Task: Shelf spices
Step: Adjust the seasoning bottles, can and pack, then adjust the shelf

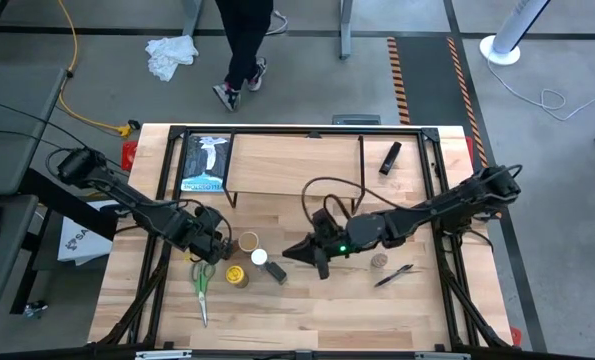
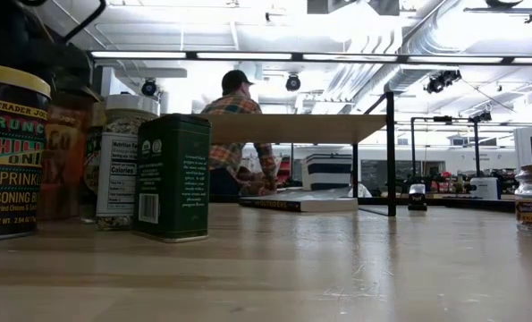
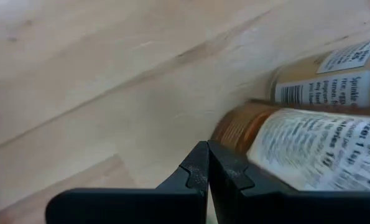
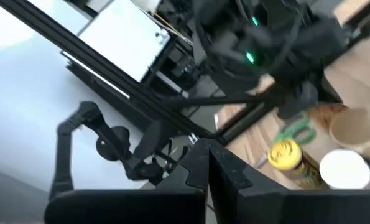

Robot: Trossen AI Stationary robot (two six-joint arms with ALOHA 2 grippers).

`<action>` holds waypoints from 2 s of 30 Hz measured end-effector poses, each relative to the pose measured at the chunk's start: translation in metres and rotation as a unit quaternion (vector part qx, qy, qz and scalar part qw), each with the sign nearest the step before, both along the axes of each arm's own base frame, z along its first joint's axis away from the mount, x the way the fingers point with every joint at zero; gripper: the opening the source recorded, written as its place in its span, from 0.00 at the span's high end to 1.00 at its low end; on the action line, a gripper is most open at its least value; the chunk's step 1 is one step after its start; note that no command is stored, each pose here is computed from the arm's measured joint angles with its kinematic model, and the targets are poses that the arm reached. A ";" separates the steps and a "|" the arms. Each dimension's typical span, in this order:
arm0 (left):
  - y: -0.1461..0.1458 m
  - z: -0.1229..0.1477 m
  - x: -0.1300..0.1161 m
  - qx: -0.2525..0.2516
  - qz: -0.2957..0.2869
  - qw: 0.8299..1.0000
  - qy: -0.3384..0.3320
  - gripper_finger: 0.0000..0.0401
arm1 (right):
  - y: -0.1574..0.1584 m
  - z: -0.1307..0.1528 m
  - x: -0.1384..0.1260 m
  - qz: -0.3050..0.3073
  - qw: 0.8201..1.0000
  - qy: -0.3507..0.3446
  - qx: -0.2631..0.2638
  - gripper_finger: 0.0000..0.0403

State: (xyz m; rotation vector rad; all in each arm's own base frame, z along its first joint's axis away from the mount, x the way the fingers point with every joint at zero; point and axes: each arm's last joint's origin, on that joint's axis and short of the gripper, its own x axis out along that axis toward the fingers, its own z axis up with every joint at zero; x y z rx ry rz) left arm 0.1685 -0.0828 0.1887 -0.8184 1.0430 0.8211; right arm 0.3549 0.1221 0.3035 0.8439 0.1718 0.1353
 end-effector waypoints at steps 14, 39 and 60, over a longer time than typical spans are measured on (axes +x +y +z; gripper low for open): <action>-0.007 -0.005 0.009 -0.047 -0.002 0.997 -0.057 1.00 | -0.001 0.018 -0.013 -0.010 0.999 -0.022 -0.021 1.00; 0.010 0.026 -0.016 0.040 0.076 0.981 -0.175 1.00 | -0.028 0.029 -0.043 -0.075 0.991 0.080 -0.072 1.00; 0.059 0.105 -0.034 0.317 0.215 0.864 -0.326 1.00 | -0.050 0.026 -0.097 -0.334 0.921 0.196 -0.036 1.00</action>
